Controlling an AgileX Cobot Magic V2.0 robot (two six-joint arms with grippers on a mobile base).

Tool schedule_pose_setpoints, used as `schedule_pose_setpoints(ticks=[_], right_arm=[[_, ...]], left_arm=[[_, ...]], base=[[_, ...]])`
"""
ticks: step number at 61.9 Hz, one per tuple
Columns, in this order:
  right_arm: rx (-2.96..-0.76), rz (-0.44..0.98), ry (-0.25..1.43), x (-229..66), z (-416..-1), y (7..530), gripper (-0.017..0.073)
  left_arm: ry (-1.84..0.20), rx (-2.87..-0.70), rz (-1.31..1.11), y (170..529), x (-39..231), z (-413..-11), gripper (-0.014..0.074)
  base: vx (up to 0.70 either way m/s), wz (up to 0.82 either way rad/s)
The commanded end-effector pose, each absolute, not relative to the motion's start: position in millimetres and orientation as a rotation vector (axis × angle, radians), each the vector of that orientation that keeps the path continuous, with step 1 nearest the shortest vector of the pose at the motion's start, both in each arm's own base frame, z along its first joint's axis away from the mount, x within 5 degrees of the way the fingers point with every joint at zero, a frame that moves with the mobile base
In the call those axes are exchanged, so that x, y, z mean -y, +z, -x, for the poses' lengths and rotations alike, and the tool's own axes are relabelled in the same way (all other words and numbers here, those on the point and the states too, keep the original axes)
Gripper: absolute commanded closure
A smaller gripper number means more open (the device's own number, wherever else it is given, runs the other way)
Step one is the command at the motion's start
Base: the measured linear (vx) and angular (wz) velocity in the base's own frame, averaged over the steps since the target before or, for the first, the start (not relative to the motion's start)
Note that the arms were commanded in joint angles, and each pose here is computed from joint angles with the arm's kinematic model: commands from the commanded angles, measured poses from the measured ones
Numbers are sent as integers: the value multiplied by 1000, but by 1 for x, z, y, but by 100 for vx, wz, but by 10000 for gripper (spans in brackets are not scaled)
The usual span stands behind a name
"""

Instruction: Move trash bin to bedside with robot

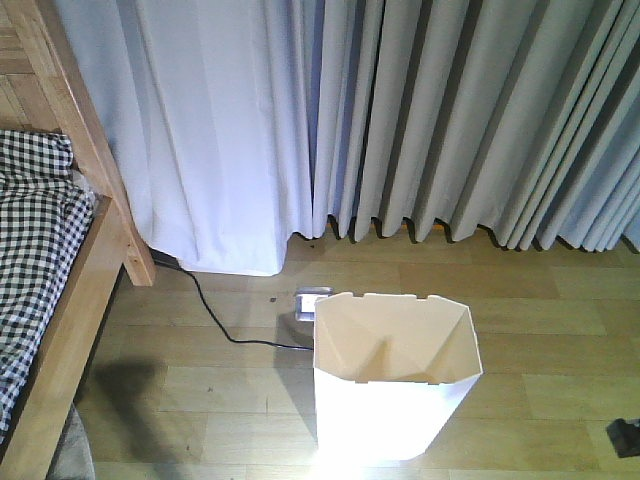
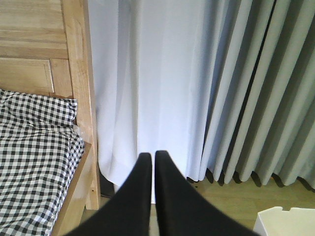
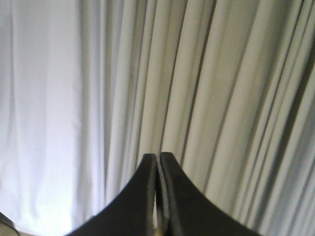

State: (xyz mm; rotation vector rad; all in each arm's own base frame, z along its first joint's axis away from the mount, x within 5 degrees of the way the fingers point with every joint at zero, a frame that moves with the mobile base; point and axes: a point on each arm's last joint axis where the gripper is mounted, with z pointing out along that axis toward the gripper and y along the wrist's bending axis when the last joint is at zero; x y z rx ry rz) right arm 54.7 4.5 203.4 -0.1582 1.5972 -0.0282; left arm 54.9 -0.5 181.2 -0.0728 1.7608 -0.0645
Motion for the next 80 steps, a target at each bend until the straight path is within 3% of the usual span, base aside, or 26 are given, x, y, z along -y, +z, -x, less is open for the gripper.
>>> schedule_pose_setpoints(ticks=[1, 26, 33, 80], right_arm=[[-1436, 101, 19, -5, -56, 209, 569], [-1458, -27, 40, 0, -57, 207, 569], [-1457, 25, -13, -1, -57, 207, 569], [-1492, -24, 29, 0, -57, 204, 569]], left_arm=[[-72, -1690, 80, 184, 0, -55, 599], [-72, -1690, 80, 184, 0, -55, 599], [-72, -1690, 80, 184, 0, -55, 599], [-72, -1690, 80, 184, 0, -55, 599]], base=[[0, 0], [0, 0], [0, 0], [0, 0]])
